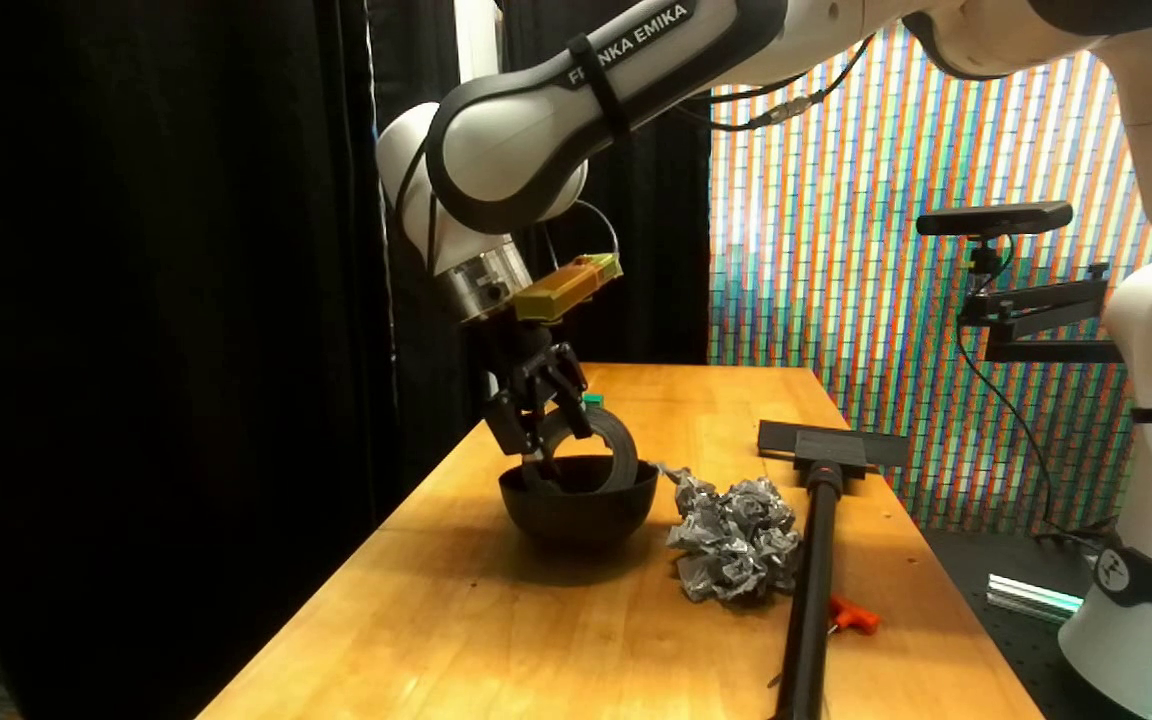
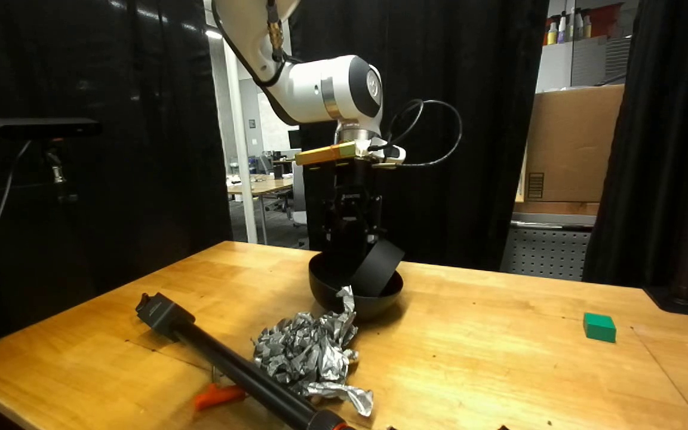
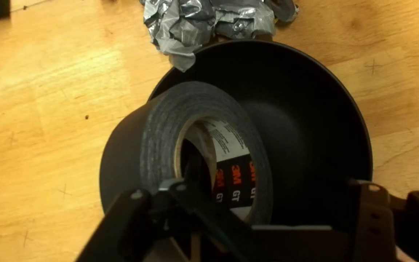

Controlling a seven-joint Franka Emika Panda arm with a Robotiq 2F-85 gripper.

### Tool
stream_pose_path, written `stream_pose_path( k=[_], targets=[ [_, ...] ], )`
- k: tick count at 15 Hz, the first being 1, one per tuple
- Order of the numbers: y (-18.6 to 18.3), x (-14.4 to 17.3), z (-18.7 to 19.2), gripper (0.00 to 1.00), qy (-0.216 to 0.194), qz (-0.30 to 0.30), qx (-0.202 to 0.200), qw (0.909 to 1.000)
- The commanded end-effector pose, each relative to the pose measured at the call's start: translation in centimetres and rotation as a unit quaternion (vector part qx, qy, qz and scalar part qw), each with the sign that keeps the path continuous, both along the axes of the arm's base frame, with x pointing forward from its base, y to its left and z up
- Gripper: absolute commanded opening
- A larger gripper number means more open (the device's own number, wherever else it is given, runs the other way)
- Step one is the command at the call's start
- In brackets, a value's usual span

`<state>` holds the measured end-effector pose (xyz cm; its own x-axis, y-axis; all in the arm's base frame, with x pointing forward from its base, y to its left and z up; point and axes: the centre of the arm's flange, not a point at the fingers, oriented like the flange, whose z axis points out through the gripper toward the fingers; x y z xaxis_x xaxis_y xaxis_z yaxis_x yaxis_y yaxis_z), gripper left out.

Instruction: Pick up the tape and green block from the table and put them in the black bowl.

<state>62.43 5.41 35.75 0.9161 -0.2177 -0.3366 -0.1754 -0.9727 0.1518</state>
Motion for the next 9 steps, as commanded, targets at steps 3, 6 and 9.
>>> stream_pose_path(
  k=[3, 6, 9],
  targets=[
    [0.8, 0.0, 2.2, 1.00, -0.024, 0.004, -0.004, 0.9997],
    [1.0, 0.0, 2.7, 1.00, -0.030, 0.003, -0.004, 0.9995],
    [0.8, -0.4, 2.7, 1.00, -0.034, 0.000, -0.004, 0.9994]
  ],
)
